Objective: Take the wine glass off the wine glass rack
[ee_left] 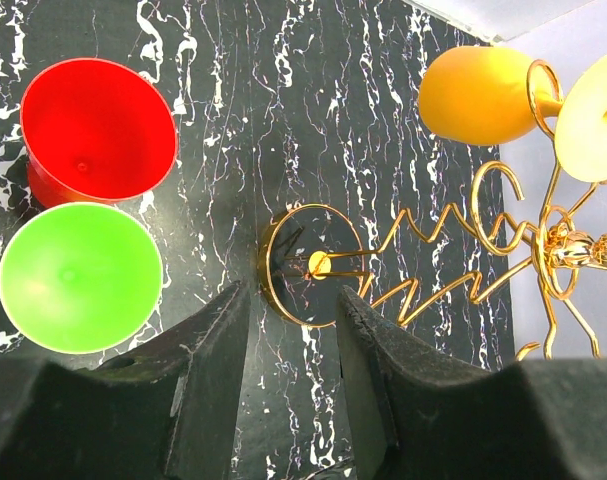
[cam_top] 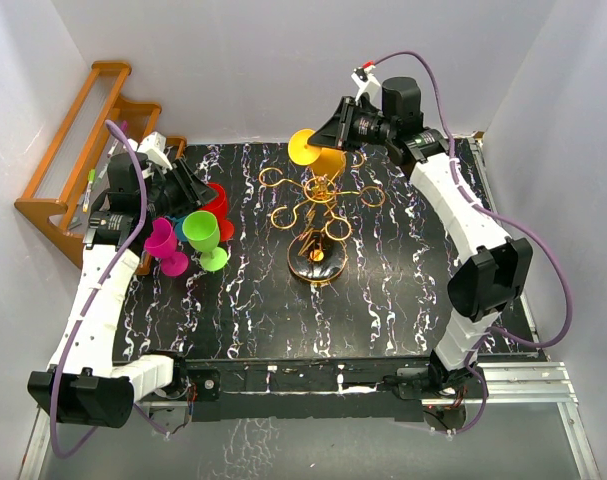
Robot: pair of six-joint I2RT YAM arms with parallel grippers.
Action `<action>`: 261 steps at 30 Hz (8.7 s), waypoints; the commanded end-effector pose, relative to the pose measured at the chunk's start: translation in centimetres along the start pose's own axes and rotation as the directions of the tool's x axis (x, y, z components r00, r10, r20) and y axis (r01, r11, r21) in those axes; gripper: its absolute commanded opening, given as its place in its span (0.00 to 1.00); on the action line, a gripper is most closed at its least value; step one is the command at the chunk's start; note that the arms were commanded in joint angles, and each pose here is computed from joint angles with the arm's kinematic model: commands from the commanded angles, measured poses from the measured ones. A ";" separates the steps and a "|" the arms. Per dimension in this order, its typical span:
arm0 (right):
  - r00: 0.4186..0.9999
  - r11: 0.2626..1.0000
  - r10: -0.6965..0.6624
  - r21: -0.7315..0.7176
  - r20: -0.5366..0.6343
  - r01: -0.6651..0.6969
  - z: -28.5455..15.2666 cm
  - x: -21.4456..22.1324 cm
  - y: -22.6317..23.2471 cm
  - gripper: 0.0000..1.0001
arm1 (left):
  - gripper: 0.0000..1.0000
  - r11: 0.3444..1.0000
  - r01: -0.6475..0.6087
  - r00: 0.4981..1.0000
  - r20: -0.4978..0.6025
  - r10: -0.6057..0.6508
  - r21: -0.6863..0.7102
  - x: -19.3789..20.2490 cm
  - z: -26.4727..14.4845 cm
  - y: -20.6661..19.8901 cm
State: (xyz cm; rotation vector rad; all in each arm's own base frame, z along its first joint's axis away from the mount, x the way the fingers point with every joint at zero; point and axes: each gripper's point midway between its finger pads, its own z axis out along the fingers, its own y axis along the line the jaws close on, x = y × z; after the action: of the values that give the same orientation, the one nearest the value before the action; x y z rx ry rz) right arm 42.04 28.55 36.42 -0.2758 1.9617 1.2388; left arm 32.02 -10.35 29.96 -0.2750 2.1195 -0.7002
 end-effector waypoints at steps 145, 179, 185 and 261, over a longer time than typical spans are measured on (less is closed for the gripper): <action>-0.526 -0.523 -0.850 -0.086 -0.031 0.848 -9.9 44.3 11.2 0.65 | 0.00 0.896 -0.048 0.991 -0.132 -0.012 -0.442 7.3 -11.5 7.2; 0.504 0.488 -0.843 0.127 -0.185 0.863 -14.5 38.5 9.3 0.65 | 0.04 0.668 -0.155 0.985 -0.169 0.044 -0.728 9.0 -3.4 18.6; 0.548 0.531 -0.821 0.136 -0.163 0.836 -15.0 37.8 9.3 0.65 | 0.16 0.680 -0.149 0.985 -0.167 0.039 -0.717 9.0 -3.5 18.2; 0.906 0.720 -0.282 0.694 0.317 -0.019 -24.2 14.0 -13.8 0.98 | 0.60 0.938 -0.199 0.919 0.279 0.279 -0.282 5.8 -6.9 9.0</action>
State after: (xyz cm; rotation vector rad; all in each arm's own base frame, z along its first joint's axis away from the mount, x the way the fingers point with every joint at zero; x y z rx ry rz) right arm 28.11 3.61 20.64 0.2997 1.8992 0.3322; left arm 23.30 -2.53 24.14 -0.2525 1.8871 -0.2129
